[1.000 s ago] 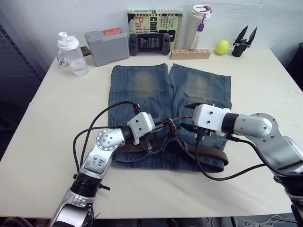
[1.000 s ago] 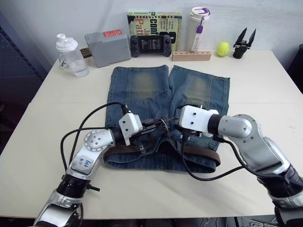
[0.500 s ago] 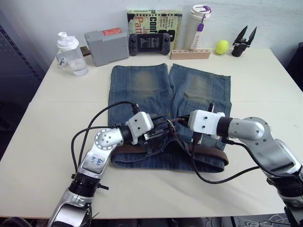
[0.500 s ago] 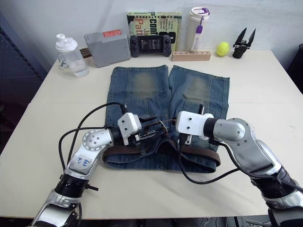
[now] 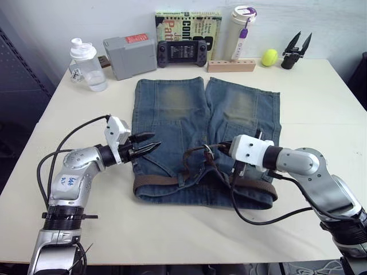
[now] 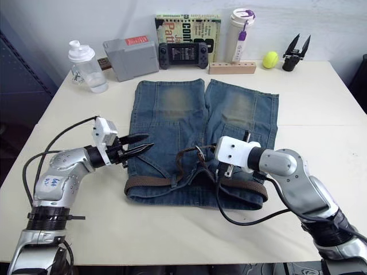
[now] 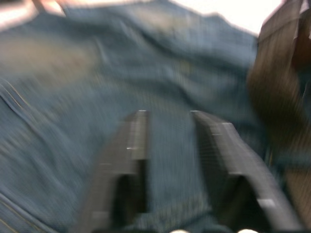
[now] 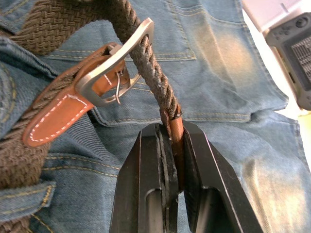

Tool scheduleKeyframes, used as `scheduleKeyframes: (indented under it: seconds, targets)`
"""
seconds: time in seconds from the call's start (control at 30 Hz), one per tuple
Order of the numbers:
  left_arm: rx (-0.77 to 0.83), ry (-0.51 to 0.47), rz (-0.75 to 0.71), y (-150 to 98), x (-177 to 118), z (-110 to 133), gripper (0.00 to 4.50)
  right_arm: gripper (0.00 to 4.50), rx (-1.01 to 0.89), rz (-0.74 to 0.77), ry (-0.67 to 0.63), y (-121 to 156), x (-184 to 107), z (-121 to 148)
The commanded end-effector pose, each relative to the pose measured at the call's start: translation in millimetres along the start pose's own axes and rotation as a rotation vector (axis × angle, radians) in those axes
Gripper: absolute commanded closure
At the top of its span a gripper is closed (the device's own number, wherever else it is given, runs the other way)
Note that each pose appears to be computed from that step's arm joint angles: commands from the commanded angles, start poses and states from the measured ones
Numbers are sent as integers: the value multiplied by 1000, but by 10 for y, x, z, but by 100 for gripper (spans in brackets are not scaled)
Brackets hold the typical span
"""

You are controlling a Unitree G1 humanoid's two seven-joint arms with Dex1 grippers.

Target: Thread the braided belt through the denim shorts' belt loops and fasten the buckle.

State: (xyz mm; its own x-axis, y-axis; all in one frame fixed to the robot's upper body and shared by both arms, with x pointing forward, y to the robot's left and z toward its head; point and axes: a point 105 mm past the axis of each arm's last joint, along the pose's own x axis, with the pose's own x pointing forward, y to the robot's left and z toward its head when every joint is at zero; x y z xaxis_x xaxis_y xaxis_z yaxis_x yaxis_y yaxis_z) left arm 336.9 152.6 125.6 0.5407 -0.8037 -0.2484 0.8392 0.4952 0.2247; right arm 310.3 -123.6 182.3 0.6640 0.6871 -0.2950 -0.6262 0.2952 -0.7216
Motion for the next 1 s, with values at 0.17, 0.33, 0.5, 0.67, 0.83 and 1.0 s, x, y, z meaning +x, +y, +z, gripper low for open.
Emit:
scheduleKeyframes:
  seconds: [0.17,0.33,0.5,0.67,0.83,1.0]
  targets:
    - [119,113,-52,-115,42,-237,446,450,-12,-220,-9,-568,-571,-13]
    - [122,110,-50,-116,40,-271,446,450,7,-429,68,-1043,-1031,-215]
    - [137,92,-41,-91,45,-246,446,450,-5,-475,-6,-1180,-1087,-59]
    - [187,12,-16,-18,25,-12,446,450,-27,-244,-103,-755,-687,160]
    - [235,-105,1,68,-72,448,416,450,-48,-65,-139,-313,-322,276]
    - [189,-299,-69,-75,-145,1059,234,450,-61,-56,-130,-235,-128,291]
